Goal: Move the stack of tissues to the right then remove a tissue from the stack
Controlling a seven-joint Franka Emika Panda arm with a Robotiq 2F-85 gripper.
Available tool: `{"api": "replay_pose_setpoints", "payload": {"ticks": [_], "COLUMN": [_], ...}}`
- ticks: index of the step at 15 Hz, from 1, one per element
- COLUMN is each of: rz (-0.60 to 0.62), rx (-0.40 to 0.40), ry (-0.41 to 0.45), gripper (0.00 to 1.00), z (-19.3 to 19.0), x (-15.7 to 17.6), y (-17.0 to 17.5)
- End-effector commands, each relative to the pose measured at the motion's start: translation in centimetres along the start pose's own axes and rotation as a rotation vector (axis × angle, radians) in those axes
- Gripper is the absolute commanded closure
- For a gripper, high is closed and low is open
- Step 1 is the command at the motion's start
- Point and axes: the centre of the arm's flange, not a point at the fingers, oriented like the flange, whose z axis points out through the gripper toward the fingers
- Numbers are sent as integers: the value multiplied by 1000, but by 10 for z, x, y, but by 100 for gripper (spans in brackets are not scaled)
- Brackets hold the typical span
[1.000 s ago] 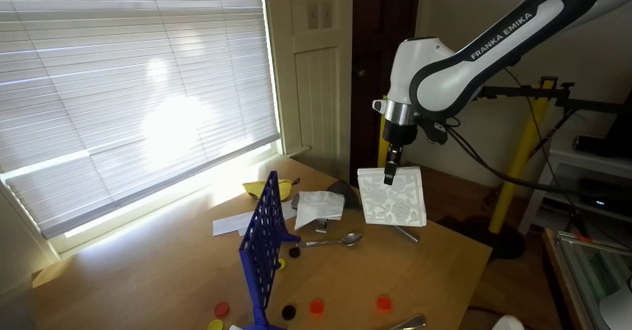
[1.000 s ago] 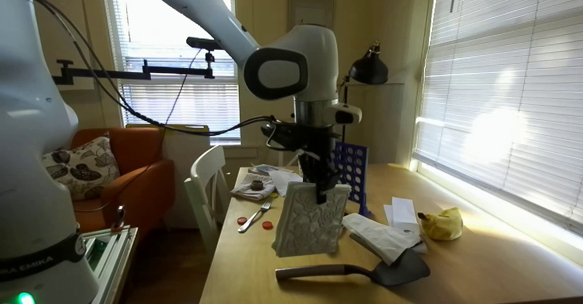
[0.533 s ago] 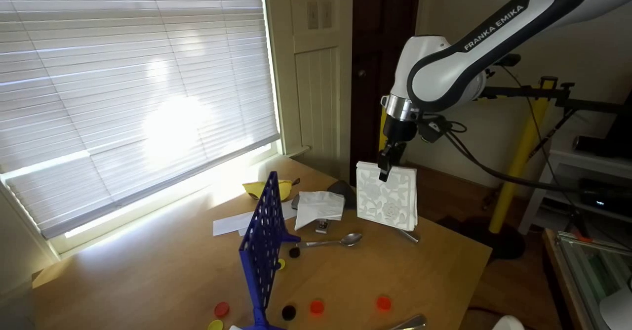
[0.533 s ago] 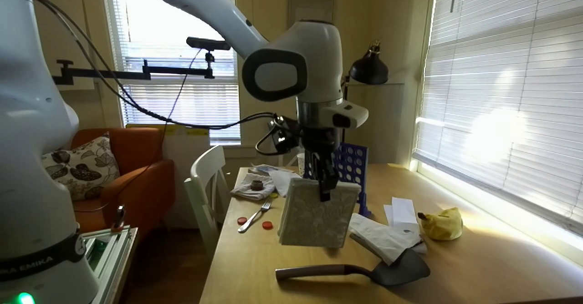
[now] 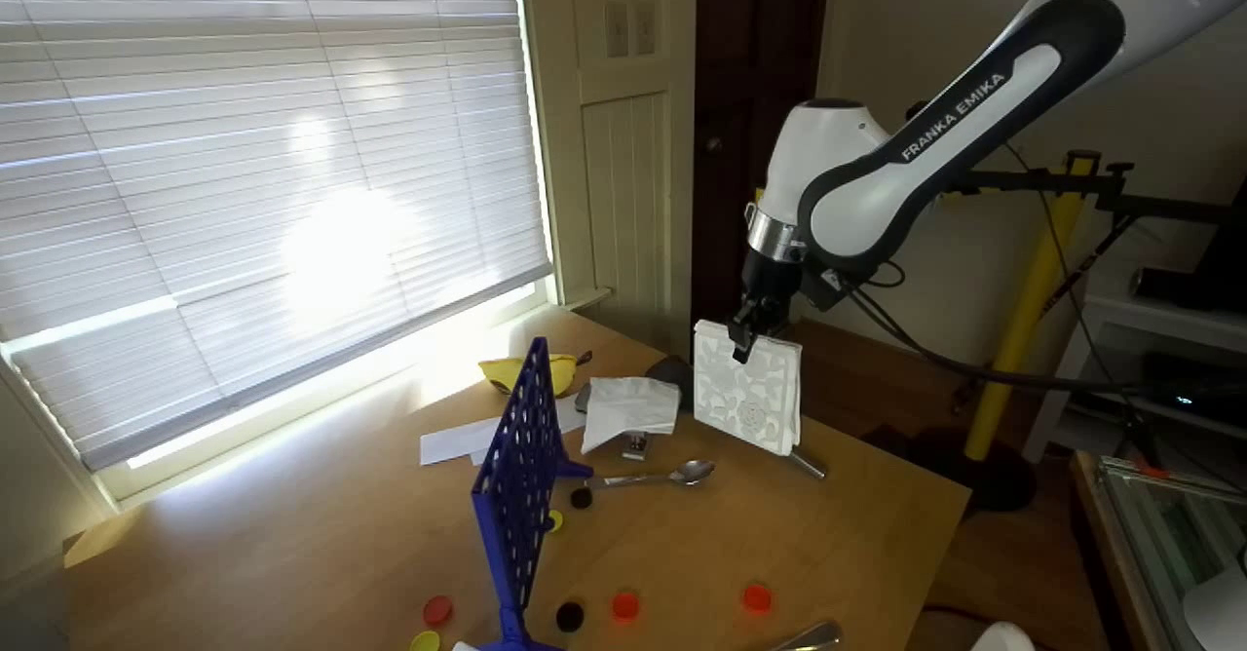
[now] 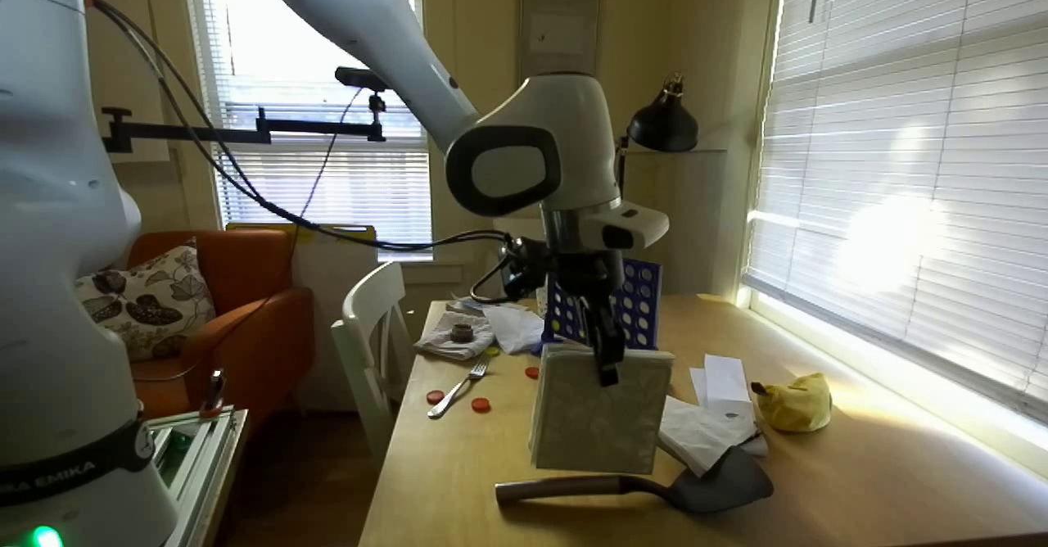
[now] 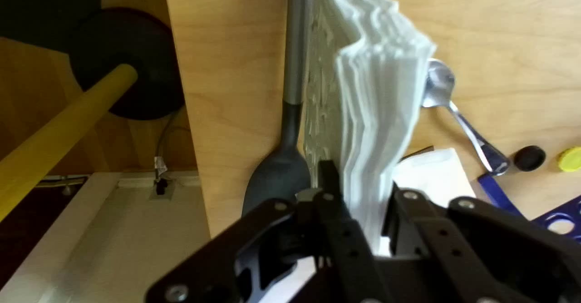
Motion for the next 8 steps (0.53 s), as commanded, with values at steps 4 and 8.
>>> {"api": "replay_pose_setpoints", "payload": {"ticks": [4,8], "rz": [71,69], "rx": [-95,-117], "ry": [98,113], "gripper": [95,95], "z": [24,31], "x": [15,20], "y": [-18,-16]}}
